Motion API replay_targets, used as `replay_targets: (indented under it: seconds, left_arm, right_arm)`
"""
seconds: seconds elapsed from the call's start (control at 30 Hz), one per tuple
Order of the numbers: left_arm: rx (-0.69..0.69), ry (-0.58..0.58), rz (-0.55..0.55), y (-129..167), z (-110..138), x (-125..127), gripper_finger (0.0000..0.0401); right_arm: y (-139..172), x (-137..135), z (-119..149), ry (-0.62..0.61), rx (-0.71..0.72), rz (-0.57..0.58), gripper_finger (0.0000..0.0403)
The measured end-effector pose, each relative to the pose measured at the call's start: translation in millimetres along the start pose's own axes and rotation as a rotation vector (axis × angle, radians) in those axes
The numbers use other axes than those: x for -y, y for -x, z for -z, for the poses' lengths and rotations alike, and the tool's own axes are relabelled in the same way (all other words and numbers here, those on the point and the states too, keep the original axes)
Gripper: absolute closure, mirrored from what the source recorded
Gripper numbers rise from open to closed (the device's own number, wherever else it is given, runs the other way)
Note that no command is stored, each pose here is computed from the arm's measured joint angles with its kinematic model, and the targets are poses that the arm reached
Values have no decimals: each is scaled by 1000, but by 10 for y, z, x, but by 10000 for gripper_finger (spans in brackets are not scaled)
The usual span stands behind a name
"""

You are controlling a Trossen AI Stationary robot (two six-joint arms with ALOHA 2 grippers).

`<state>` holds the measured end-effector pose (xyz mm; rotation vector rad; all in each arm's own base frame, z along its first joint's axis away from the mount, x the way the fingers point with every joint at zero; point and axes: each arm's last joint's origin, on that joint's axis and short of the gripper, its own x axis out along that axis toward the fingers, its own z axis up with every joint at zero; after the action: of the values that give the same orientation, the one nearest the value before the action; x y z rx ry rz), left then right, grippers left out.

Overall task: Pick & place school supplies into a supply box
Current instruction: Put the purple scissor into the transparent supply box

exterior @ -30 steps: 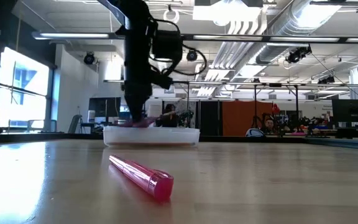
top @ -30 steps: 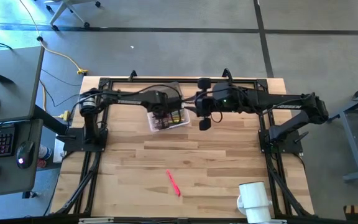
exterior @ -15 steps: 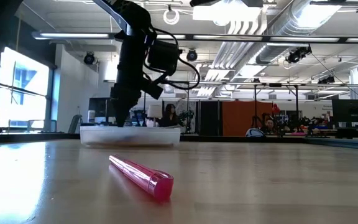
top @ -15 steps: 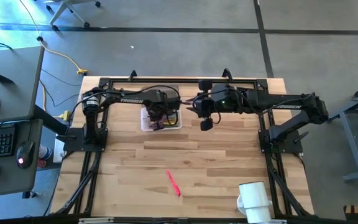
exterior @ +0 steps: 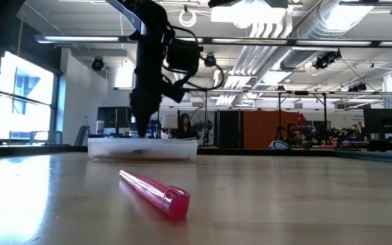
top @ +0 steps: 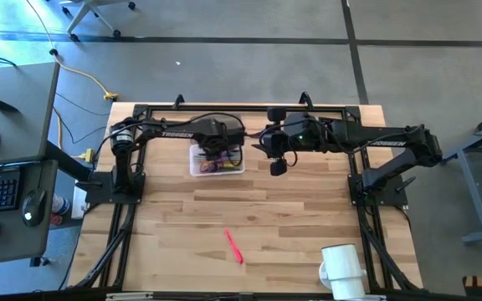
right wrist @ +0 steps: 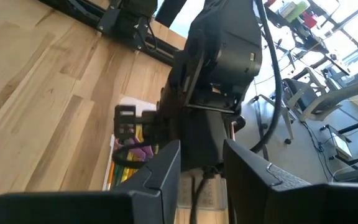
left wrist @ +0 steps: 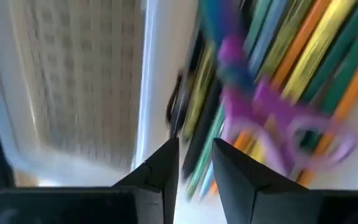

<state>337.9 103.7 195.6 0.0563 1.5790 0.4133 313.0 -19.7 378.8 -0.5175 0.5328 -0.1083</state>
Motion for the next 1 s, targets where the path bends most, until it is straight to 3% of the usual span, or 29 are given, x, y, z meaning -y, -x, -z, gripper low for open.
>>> replay_targets:
  seconds: [0.1, 0.2, 0.3, 0.5, 0.73, 1.0]
  left_arm:
    - [105, 22, 11, 36, -111, -2, 277]
    - [181, 42, 68, 48, -184, -9, 282]
    - [218, 38, 98, 20, -240, 9, 286]
    - [211, -1, 97, -131, -313, 54, 290]
    - [177, 14, 23, -186, -318, 53, 291]
    - [92, 36, 35, -99, -262, 22, 291]
  right_arm:
    - [0, -6, 10, -43, -10, -6, 297]
    - [0, -15, 30, -178, -32, -14, 297]
    - [8, -56, 110, -233, -118, -45, 297]
    - [29, -112, 215, -263, -231, -99, 297]
    - [30, -123, 213, -251, -222, -135, 297]
    - [30, -123, 215, -240, -224, -136, 297]
